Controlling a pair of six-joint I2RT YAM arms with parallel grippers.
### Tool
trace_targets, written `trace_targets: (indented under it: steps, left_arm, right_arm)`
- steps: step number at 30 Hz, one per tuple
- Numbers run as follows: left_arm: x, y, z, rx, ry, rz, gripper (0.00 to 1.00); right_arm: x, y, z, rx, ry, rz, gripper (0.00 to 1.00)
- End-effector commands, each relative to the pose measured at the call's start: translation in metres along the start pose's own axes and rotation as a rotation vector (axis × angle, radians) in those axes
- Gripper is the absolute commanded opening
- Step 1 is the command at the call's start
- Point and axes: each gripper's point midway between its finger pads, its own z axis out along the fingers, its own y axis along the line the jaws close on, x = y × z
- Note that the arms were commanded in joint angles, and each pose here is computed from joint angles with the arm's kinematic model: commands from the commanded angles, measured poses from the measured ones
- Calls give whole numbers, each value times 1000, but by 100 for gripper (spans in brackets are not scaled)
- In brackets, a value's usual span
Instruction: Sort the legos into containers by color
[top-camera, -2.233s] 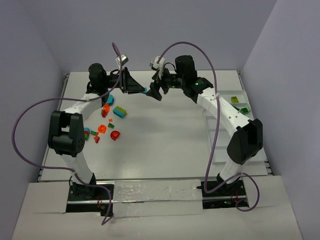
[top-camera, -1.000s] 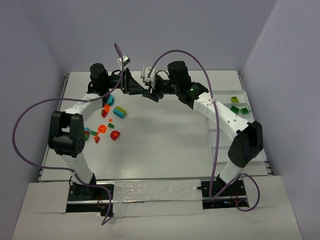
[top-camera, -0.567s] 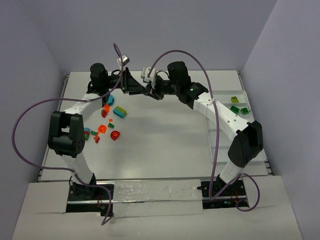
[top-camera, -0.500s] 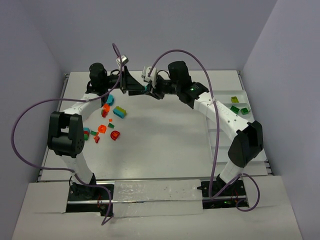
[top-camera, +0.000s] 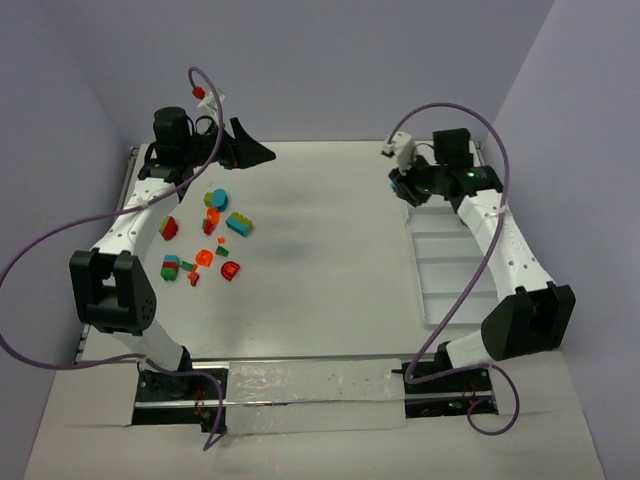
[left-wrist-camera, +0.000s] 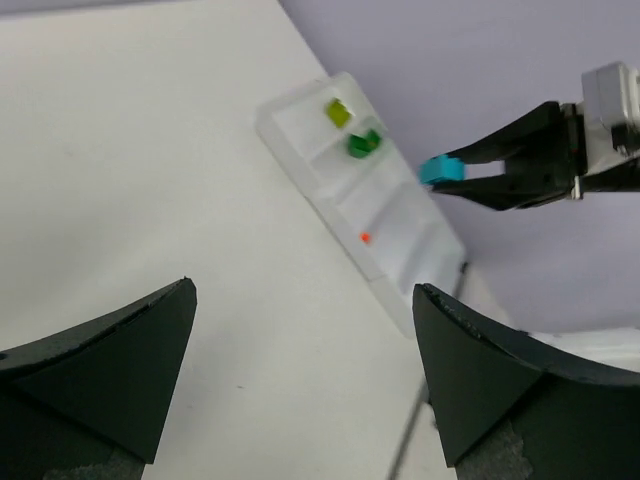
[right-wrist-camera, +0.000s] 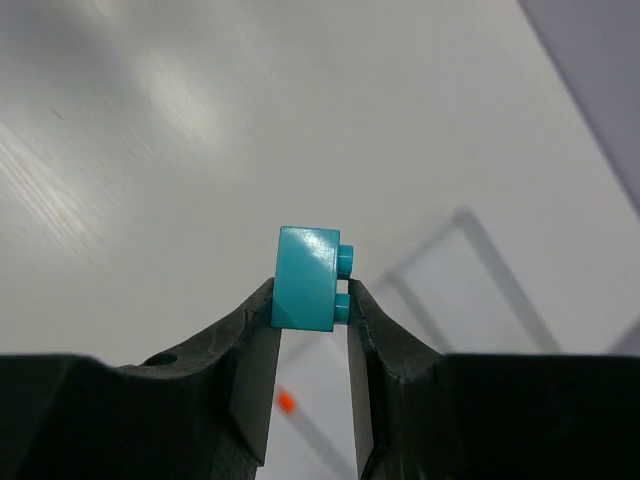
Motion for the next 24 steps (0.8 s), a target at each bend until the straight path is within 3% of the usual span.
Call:
trace_targets:
  steps: [1, 5, 7, 13, 18, 24]
  left_arm:
    - [-12, 12, -15, -259, -15, 274, 99]
    - [-11, 32, -17, -415, -9, 344, 99]
    - [-6, 45, -16, -478, 27, 348, 99]
    - [-14, 58, -22, -576, 53, 407, 99]
    - [-12, 64, -29, -625, 66, 413, 99]
    - [-12, 94, -49, -821, 26, 359, 99]
  right_arm:
    - [118, -7, -63, 25, 393, 119, 0]
    - [208, -26, -113, 52, 651, 307, 0]
    - [238, -41, -129, 75, 719, 400, 0]
    - [279, -73, -143, 105, 836, 562, 0]
    - [301, -93, -140, 121, 930, 566, 1]
    - [326, -97, -131, 121, 1033, 617, 3]
